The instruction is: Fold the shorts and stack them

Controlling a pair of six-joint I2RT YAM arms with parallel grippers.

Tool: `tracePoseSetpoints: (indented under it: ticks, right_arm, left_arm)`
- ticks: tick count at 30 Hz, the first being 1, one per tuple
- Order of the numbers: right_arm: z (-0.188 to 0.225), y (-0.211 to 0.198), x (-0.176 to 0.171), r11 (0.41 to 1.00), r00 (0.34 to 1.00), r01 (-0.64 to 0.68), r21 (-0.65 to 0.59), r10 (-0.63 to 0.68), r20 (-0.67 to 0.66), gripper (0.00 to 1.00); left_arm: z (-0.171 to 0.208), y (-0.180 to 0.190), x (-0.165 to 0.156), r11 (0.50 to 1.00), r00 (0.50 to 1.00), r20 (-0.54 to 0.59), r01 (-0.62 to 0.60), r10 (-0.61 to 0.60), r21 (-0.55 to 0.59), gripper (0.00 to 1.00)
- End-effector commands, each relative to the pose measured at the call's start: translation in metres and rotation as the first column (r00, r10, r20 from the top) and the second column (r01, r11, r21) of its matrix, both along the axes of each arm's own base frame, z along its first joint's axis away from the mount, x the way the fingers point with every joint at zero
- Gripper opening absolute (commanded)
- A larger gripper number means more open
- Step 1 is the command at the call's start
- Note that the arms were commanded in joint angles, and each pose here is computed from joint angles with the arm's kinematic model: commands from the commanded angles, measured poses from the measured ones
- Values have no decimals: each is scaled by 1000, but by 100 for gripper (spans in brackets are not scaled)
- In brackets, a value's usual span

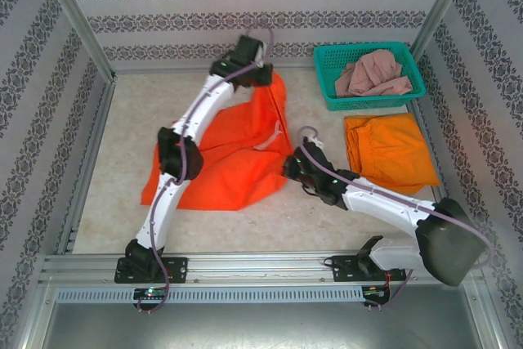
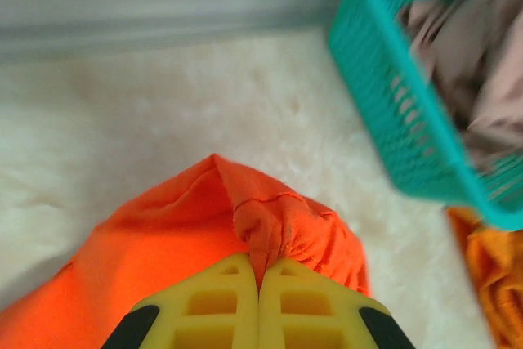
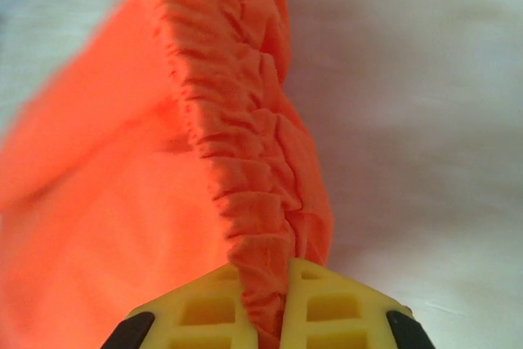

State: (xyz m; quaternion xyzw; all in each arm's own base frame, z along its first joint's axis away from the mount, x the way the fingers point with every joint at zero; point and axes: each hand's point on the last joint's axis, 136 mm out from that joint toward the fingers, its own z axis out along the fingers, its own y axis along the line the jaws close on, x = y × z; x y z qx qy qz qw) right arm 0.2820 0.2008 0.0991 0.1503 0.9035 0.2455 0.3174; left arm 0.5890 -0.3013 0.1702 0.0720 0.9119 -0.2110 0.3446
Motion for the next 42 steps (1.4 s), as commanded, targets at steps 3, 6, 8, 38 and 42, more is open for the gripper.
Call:
tracePoseSetpoints:
  ticks: [3, 6, 8, 38, 42]
  right_arm:
    - [-53, -59, -61, 992, 961, 16, -126, -50, -271, 19]
    - [-55, -75, -67, 992, 954, 55, -118, -87, -286, 32]
    - [-56, -84, -70, 992, 950, 86, -92, -109, -291, 44]
    - [-31, -54, -44, 987, 963, -96, -131, 58, -265, 73]
    - [-42, -53, -44, 985, 953, -101, -141, 55, -299, 68]
  left_arm:
    - [72, 10, 59, 989, 936, 328, -98, 129, -108, 11]
    - [81, 2, 55, 990, 934, 345, -58, 98, -126, 39]
    - [100, 2, 48, 993, 926, 370, -33, 73, -114, 64]
    - [-21, 279, -321, 750, 743, -222, -658, 632, -65, 89]
    - [-58, 290, -348, 654, 637, -366, -751, 679, -94, 84]
